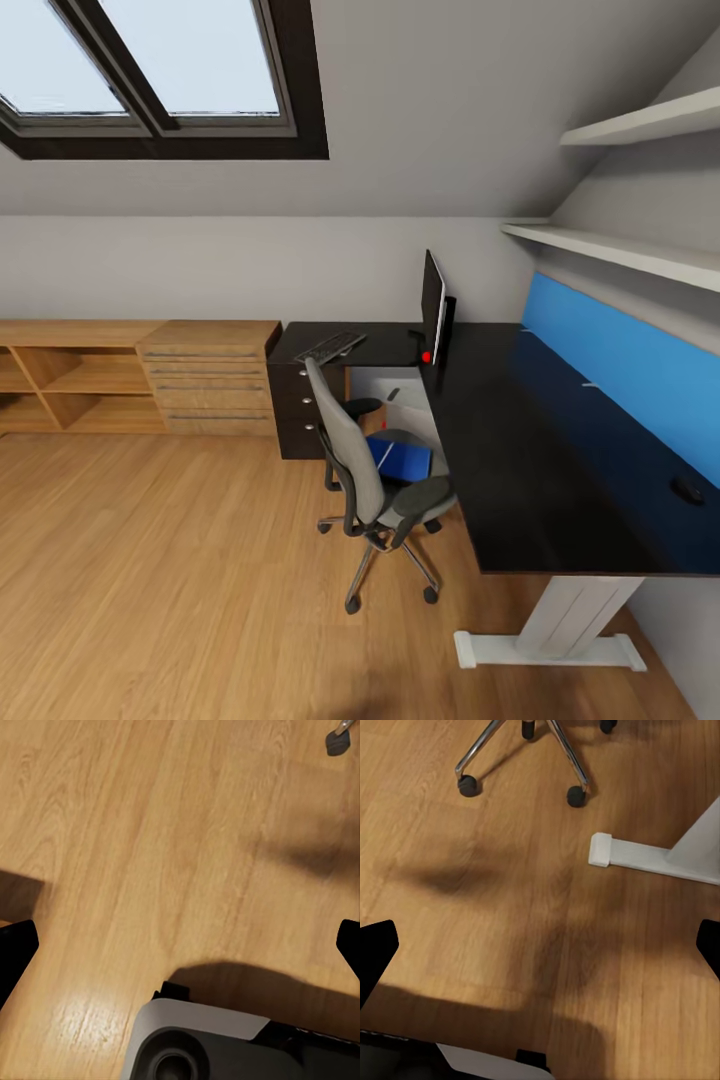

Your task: In the bedroom, organize the workspace by keeping the computer under the desk, ensuring the monitor is on the desk, placing the keyboard on the desk next to the monitor, placing the mouse on the desk next to the keyboard, moving the folder from the swivel chair onto the desk next to the mouse, stacking the notebook on top of the folder with the pen on top of the notebook, and positioning the swivel chair next to the desk.

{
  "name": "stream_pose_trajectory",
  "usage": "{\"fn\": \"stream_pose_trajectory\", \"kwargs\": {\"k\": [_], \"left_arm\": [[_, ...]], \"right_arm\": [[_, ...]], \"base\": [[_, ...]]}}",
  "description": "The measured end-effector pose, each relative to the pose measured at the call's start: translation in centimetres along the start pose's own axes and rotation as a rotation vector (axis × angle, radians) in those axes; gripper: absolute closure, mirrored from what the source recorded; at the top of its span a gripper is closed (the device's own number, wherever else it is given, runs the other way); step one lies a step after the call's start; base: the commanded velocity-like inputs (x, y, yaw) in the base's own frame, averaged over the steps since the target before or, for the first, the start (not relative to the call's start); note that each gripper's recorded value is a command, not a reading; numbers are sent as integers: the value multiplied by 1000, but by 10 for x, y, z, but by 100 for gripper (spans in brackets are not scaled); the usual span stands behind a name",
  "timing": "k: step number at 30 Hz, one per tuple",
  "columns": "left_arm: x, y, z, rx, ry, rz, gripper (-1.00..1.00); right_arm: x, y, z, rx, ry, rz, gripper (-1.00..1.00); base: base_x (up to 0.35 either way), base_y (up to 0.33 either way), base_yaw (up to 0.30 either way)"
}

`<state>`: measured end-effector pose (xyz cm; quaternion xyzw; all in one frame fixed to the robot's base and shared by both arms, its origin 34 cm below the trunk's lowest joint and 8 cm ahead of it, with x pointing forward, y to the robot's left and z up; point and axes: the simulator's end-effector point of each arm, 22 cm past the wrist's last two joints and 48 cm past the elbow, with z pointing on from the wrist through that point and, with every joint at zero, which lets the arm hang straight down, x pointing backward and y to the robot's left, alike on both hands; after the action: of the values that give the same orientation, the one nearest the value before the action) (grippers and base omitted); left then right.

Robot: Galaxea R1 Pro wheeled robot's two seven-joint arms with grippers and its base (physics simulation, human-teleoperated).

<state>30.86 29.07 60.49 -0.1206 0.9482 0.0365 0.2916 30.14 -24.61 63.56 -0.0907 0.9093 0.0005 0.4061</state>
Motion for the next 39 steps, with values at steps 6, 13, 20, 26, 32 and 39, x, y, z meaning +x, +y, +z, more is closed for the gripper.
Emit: {"fn": "stream_pose_trajectory", "kwargs": {"k": [6,13,20,26,32,39], "left_arm": [[2,1,7,-3,2,0,-100],[9,1,14,-3,18,1,-100],[28,6,22,-9,91,3,-100],[32,26,29,-77,101,10,-100],[35,33,35,-109,99,11,-100],[40,31,43,-112,97,9,-100]], "right_arm": [[4,0,6,0,0,0,-100],[9,1,12,0,0,0,-100],[14,1,19,0,-1,0,-100],[19,1,25,2,-1,0,-100],[24,1,31,2,-1,0,-100],[31,2,38,2,-1,0,-100]], "base": [[0,0,0],[0,0,0],[0,0,0],[0,0,0],[0,0,0],[0,0,0]]}}
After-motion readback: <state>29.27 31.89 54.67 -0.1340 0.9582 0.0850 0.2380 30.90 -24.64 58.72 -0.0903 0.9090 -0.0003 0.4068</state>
